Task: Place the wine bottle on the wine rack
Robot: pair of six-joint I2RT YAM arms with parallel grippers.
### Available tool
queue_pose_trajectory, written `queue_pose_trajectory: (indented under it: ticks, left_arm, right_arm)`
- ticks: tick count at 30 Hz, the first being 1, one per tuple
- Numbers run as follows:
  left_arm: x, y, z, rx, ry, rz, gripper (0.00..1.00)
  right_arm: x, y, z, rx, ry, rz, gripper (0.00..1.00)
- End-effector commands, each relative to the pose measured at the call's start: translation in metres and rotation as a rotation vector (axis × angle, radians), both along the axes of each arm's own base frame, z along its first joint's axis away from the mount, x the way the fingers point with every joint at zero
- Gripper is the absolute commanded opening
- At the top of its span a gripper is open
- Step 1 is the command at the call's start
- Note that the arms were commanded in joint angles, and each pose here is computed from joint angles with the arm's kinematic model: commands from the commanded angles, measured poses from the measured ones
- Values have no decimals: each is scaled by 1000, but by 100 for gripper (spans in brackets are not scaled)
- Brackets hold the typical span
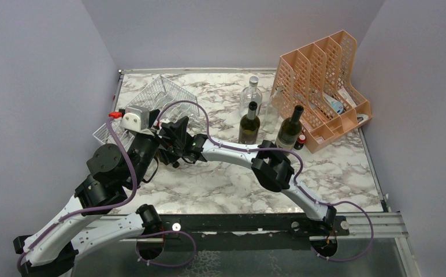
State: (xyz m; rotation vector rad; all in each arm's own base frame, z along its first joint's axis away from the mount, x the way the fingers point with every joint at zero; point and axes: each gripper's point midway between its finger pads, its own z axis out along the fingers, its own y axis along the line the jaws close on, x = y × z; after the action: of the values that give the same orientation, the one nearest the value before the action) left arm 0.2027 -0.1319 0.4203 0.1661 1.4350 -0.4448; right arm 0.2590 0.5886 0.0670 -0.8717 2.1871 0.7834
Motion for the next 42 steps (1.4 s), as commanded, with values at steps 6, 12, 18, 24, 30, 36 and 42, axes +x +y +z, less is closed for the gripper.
queue_pose_trajectory:
  ticks: [6, 12, 18, 24, 30, 36, 42]
  left_arm:
    - [-4, 1, 16, -9, -27, -16, 92]
    - [1, 9, 14, 71, -62, 31, 99]
    - [4, 14, 17, 97, -92, 65, 99]
    - [13, 2, 5, 151, -66, 68, 99]
    - [30, -8, -16, 203, 10, 129, 99]
    - [40, -7, -25, 212, 58, 200, 99]
    - [57, -13, -40, 244, 126, 221, 99]
  right_arm:
    - [8, 5, 65, 153, -80, -38, 59]
    - [1, -12, 96, 222, -98, -53, 65]
    - [-4, -36, 114, 247, -111, -89, 66]
    - [-8, -65, 123, 251, -126, -148, 66]
    - [-11, -105, 137, 261, -146, -238, 65]
    - [-27, -131, 140, 267, -136, -219, 60]
    - [-41, -132, 102, 196, -61, -172, 60]
